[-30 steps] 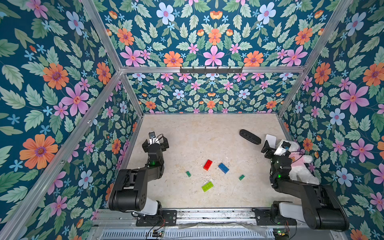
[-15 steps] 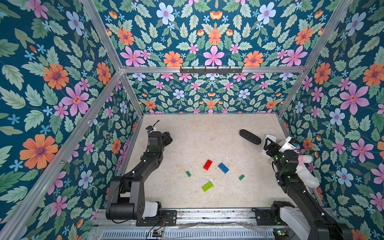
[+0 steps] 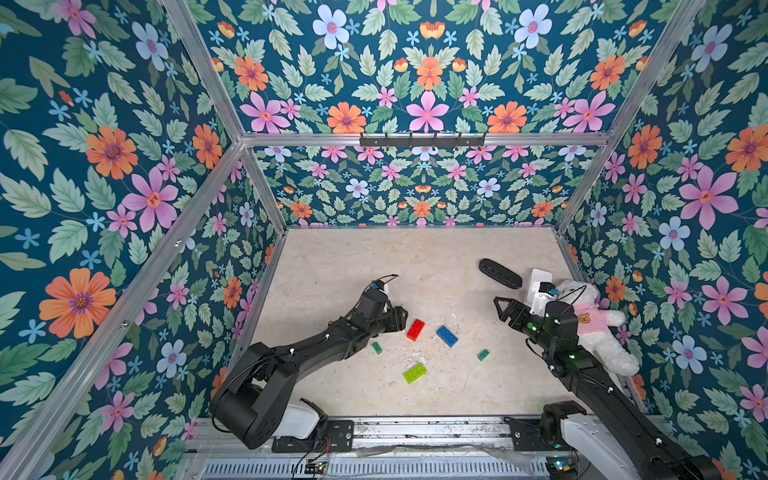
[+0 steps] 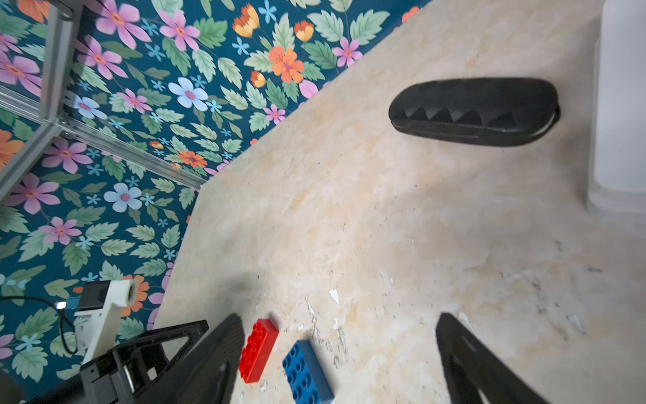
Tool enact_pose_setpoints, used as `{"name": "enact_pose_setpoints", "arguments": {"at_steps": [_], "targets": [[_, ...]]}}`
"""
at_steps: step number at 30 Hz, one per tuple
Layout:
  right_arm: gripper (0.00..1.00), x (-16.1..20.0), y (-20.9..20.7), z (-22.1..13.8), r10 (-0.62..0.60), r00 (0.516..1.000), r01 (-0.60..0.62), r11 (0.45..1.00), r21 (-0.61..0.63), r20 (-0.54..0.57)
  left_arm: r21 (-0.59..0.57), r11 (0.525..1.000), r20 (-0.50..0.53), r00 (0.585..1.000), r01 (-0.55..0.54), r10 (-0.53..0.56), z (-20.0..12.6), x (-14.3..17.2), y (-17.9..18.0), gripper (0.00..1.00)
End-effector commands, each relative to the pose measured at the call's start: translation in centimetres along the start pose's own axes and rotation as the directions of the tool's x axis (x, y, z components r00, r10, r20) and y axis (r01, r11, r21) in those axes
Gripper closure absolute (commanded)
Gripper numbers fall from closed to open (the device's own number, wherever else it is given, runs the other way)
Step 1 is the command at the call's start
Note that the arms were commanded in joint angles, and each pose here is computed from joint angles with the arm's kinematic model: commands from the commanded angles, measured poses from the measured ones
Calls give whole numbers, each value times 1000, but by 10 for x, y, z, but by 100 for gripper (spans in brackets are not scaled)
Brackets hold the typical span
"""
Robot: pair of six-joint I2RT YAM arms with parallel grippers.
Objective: Assemble the number 5 with lego
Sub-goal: Adjust the lego brick at the center of the board.
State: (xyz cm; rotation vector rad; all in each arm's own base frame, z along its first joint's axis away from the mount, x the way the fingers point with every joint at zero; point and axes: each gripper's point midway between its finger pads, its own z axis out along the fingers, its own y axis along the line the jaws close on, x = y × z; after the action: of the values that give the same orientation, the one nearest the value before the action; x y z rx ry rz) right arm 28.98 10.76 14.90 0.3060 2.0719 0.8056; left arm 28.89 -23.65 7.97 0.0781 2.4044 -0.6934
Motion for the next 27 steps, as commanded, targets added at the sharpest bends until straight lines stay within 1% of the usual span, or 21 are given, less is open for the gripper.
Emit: {"name": "enact_pose_setpoints", "arguments": {"at_steps": [1,5,8,13,16,20,24,27], "targets": [[12,15,-4,1,-9,999,10,1000,28,-45,-15,998,-10,998,-57,56,-1,14,-9,24],[12,26,-2,3,-25,997,27,999,31,-73,-23,993,-28,993,-117,116,0,29,-19,22],[12,32,-2,6,-32,994,37,998,51,-104,-74,984,-61,986,-161,157,7,38,-15,16],[15,39,-4,10,-32,990,43,996,78,-140,-139,966,-90,974,-217,206,17,50,-11,17],[15,40,-3,12,-38,989,51,995,83,-144,-141,959,-109,967,-244,230,21,54,-14,20],[15,40,-3,13,-40,988,52,995,84,-147,-144,948,-136,955,-284,265,25,64,-17,20],[16,42,-5,15,-36,988,50,994,95,-152,-201,933,-157,950,-299,271,26,67,-4,29],[17,45,-7,16,-35,986,53,993,108,-166,-210,926,-160,945,-314,285,26,67,-2,33]]}}
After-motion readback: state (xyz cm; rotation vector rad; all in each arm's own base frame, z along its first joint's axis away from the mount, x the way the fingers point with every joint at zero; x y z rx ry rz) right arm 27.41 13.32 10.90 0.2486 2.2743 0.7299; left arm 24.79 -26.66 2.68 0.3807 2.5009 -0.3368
